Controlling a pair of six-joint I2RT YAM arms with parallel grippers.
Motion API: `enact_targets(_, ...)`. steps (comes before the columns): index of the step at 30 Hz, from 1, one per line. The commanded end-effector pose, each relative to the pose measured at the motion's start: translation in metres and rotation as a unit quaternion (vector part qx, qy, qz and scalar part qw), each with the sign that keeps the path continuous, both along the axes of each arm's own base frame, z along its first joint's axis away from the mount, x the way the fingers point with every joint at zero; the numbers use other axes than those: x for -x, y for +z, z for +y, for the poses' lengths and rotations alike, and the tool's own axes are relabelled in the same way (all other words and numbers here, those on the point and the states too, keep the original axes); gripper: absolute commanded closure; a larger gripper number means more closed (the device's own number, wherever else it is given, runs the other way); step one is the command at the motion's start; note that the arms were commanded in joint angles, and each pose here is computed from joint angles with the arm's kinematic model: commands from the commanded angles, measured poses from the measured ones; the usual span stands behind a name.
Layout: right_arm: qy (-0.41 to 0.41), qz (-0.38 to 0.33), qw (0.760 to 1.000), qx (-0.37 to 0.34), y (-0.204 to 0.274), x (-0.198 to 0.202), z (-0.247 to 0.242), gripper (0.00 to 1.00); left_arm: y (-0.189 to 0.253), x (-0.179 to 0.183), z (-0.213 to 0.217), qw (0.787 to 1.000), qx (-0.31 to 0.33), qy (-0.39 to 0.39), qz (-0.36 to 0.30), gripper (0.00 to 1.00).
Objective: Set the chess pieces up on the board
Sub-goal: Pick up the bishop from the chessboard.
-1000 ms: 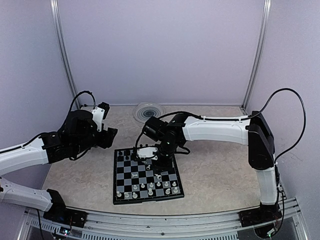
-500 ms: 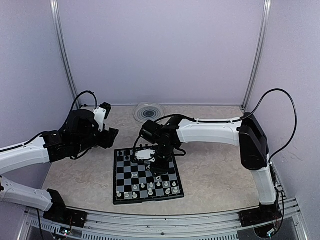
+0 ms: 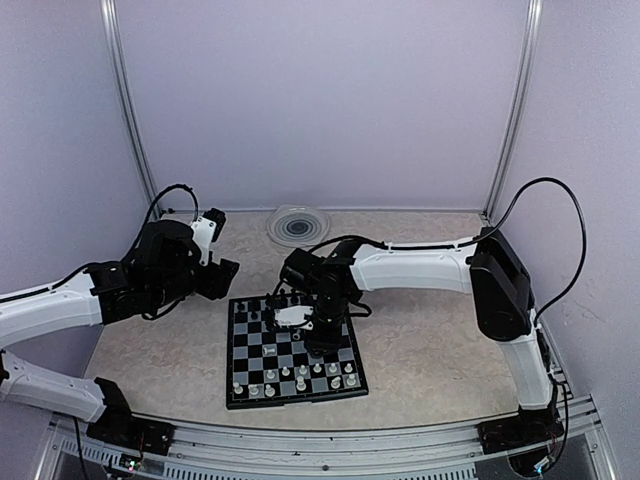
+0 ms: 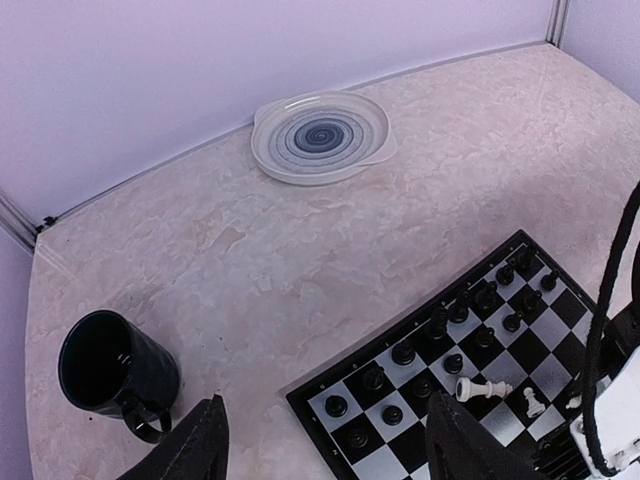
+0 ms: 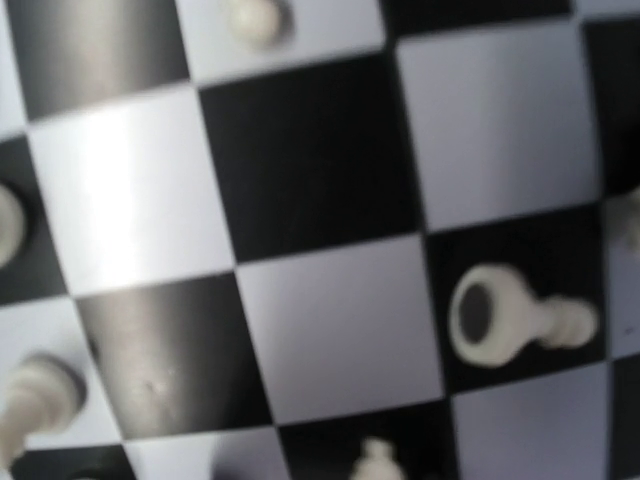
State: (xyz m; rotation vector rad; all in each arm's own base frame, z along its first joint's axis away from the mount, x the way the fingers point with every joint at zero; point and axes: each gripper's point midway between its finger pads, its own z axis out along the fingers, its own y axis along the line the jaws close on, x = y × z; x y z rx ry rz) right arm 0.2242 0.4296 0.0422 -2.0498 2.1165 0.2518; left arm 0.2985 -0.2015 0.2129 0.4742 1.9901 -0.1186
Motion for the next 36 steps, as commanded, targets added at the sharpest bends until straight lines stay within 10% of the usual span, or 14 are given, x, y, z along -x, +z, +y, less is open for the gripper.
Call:
enact_targets(1, -0.008, 0.000, 1.000, 0.023, -0.007, -0.001, -0.016, 0.55, 0.009, -0.002, -0.006, 1.000, 0.008, -0.006, -0.002, 0.33)
enact_targets(36, -0.009, -0.032, 0.998, -0.054, 0.034, -0.019, -0.015, 0.93, 0.010, -0.006, -0.018, 0.999, 0.038, -0.021, 0.009, 0.34)
